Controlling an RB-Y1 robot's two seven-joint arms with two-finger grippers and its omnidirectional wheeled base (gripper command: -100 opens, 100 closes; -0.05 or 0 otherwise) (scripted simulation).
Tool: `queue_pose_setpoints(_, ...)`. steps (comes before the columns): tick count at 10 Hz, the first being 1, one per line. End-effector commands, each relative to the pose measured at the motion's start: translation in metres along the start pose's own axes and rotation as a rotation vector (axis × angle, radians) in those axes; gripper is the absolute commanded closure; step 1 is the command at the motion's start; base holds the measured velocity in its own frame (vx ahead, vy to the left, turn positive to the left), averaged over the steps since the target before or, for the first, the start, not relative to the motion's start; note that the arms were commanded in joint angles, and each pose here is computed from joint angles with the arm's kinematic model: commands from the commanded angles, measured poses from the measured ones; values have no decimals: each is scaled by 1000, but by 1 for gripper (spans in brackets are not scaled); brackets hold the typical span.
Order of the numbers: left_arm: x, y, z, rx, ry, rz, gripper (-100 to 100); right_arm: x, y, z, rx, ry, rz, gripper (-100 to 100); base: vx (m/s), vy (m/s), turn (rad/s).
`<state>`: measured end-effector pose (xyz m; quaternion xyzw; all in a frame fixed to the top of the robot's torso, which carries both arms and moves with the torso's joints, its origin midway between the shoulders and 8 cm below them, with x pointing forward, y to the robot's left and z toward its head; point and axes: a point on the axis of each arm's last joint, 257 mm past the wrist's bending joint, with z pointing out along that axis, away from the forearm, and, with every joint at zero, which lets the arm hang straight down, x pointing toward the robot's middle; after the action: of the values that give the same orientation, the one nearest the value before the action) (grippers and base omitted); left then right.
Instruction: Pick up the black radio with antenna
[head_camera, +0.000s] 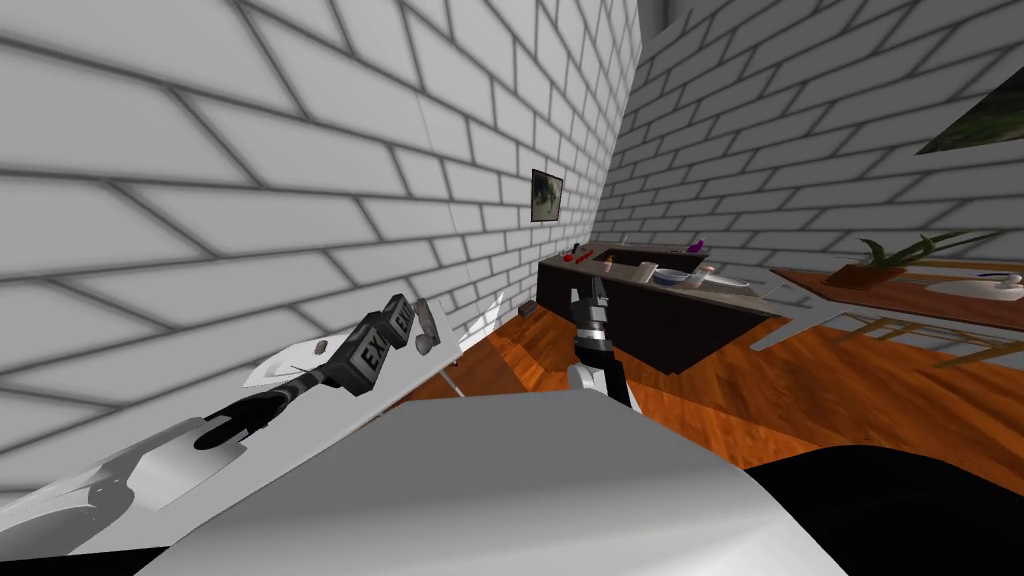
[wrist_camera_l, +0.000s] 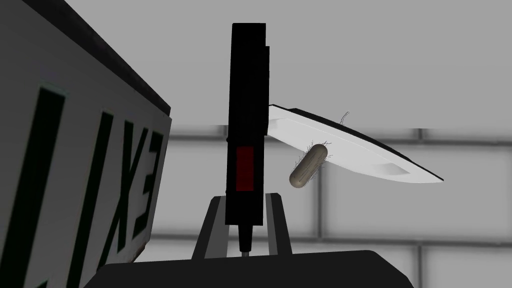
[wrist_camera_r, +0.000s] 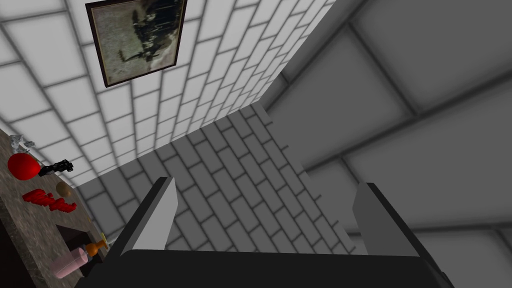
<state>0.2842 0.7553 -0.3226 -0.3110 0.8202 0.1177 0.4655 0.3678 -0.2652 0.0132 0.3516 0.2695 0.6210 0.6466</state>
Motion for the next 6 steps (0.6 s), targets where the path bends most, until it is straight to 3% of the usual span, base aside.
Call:
queue_pose_setpoints(1, 2, 2, -7, -2, -5, -4, 100, 0, 0, 0, 0, 0, 0, 0, 95, 40, 87)
queue_pose_setpoints(2, 13, -3, -12, 14, 14, 4, 100, 0, 0, 0, 0, 0, 0, 0, 51, 25, 14)
queue_pose_setpoints(3, 12, -15, -11, 38, 12, 4, 100, 0, 0, 0, 0, 0, 0, 0, 7, 13, -1)
queue_pose_setpoints(4, 19, -5, -19, 11, 9, 5, 100, 0, 0, 0, 0, 0, 0, 0, 67, 37, 85)
queue_pose_setpoints(6, 24, -19, -26, 46, 16, 9, 100, 0, 0, 0, 0, 0, 0, 0, 69, 23, 59)
